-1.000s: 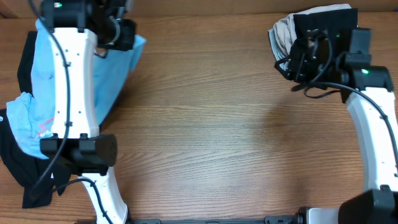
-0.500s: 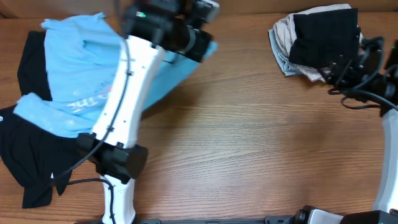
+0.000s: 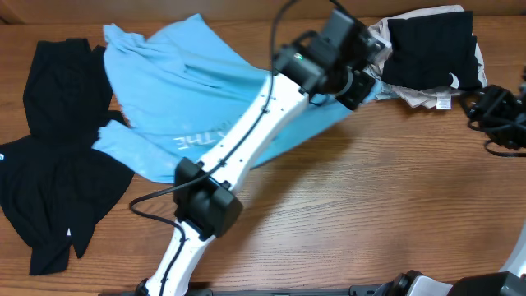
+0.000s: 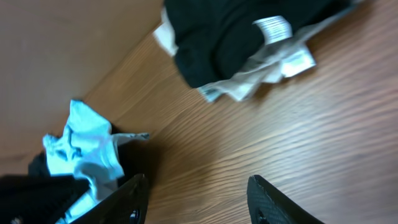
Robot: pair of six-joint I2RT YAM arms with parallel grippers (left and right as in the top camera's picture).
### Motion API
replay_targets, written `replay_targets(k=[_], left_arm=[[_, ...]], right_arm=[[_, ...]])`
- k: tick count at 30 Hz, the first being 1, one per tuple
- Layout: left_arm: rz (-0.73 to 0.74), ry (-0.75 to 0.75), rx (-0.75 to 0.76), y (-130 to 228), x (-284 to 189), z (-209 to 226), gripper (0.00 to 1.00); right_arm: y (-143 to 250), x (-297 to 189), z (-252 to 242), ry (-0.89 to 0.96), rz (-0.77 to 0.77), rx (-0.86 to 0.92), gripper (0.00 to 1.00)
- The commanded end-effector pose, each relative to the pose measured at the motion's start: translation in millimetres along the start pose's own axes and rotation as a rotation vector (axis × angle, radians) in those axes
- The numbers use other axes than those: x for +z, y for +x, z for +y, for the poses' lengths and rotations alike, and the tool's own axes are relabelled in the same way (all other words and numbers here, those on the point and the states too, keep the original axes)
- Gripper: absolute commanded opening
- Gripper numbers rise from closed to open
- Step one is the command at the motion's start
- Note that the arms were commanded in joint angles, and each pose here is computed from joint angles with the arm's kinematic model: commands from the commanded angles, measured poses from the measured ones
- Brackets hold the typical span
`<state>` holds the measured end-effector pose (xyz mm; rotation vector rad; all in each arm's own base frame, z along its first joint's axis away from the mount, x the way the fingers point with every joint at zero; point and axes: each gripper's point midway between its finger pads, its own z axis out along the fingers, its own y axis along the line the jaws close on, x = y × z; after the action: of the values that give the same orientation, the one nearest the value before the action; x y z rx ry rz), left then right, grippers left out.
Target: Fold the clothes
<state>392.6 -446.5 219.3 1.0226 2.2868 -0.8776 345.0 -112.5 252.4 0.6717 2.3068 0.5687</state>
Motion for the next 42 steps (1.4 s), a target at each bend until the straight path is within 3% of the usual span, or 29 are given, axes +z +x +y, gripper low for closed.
replay_targets(k=[1, 6, 7, 8, 10, 11, 14, 18, 25, 30, 34, 42], left_arm=[[-0.021, 0.113, 0.019, -5.9, 8.5, -43.6, 0.04], [-0.059, 0.216, 0.087, -18.6, 0.2, -91.5, 0.05], [-0.071, 0.222, 0.096, -23.0, -6.0, -97.3, 0.12], [-0.084, 0.223, 0.103, -28.2, -14.6, -101.3, 0.25], [-0.122, 0.203, 0.113, -41.3, -38.2, -103.2, 0.79], [-0.163, 0.180, 0.117, -53.4, -61.6, -98.2, 1.00], [-0.252, 0.101, 0.098, -75.8, -115.3, -71.3, 1.00], [-0.357, -0.063, 0.018, -88.0, -201.9, -5.6, 1.00], [-0.375, -0.384, -0.276, -32.2, -324.1, 133.9, 1.00], [-0.321, -0.486, -0.462, 19.2, -360.9, 189.6, 1.00], [-0.286, -0.573, -0.522, 43.4, -377.0, 212.6, 1.00], [-0.230, -0.680, -0.525, 59.4, -383.8, 226.6, 1.00]], right_arm=[[-13.7, -20.9, -3.9, 0.012, -0.067, -0.012, 0.55], [-16.4, -24.7, -9.6, 0.016, -0.079, 0.003, 0.55], [-16.3, -24.6, -9.6, 0.016, -0.079, 0.003, 0.56], [-16.2, -24.6, -9.6, 0.016, -0.079, 0.003, 0.59], [-16.0, -24.6, -9.6, 0.017, -0.078, 0.004, 0.60], [-15.7, -24.5, -9.6, 0.016, -0.077, 0.004, 0.60], [-13.9, -24.3, -4.6, -0.012, -0.068, -0.004, 0.61], [-5.2, -22.8, 32.7, -0.196, -0.031, -0.092, 0.61], [51.5, 16.5, 113.7, -0.285, 0.145, -0.333, 0.67], [124.9, 58.0, 166.9, -0.202, 0.306, -0.493, 0.70], [200.2, 88.5, 201.5, -0.191, 0.461, -0.637, 0.70], [305.4, 149.5, 166.5, 0.066, 0.735, -0.819, 0.70]])
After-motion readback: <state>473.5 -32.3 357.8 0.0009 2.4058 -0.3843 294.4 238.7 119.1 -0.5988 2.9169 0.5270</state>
